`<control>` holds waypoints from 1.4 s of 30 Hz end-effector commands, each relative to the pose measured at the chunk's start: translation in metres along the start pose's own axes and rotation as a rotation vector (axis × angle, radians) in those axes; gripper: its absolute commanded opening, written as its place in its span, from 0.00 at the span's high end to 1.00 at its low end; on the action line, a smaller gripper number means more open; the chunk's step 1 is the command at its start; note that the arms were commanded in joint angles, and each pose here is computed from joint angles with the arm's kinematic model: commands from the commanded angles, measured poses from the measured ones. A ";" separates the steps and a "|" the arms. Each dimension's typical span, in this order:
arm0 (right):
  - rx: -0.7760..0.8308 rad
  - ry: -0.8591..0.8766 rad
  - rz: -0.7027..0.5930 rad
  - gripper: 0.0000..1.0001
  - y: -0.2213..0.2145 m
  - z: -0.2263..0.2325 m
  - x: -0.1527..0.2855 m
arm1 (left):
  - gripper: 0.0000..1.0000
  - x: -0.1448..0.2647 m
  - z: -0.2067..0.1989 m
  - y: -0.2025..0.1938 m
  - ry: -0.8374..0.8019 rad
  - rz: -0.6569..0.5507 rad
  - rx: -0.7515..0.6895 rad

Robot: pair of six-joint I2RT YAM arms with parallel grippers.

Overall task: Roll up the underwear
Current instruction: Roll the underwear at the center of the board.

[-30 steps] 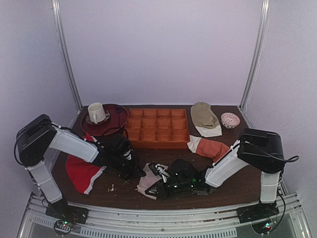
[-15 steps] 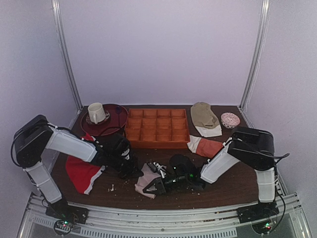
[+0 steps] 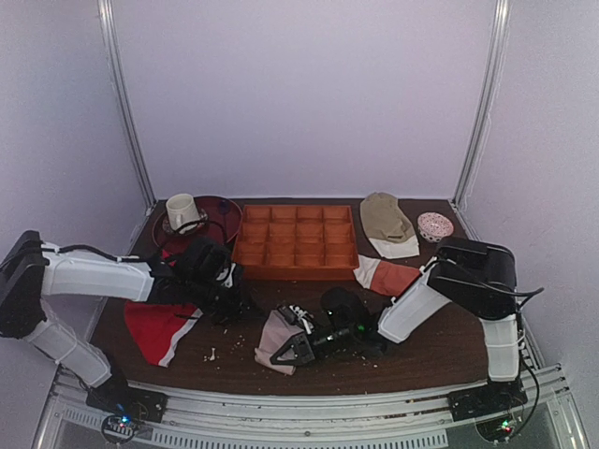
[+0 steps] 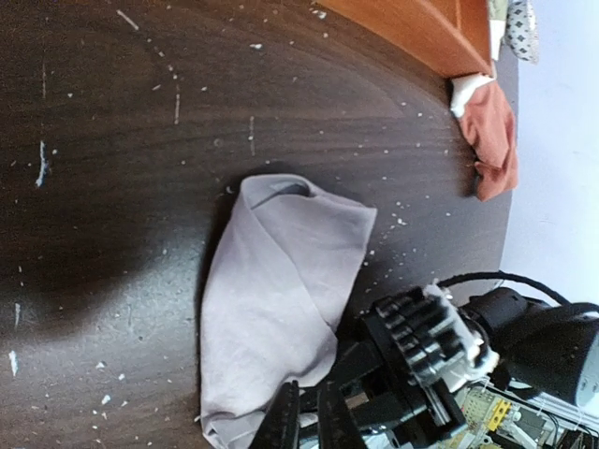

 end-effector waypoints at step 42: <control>-0.279 -0.422 0.336 1.00 -0.080 -0.061 0.025 | 0.52 -0.004 0.058 -0.064 -0.013 0.035 0.126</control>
Point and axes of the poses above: each gripper's point midway between its finger pads, its own x axis back along the fingers, its own z axis along the line the jaws close on, y = z × x, the point moved 7 cm from there along x, back along the fingers, and after that the axes turned 14 degrees about x, right-handed, at the moved point
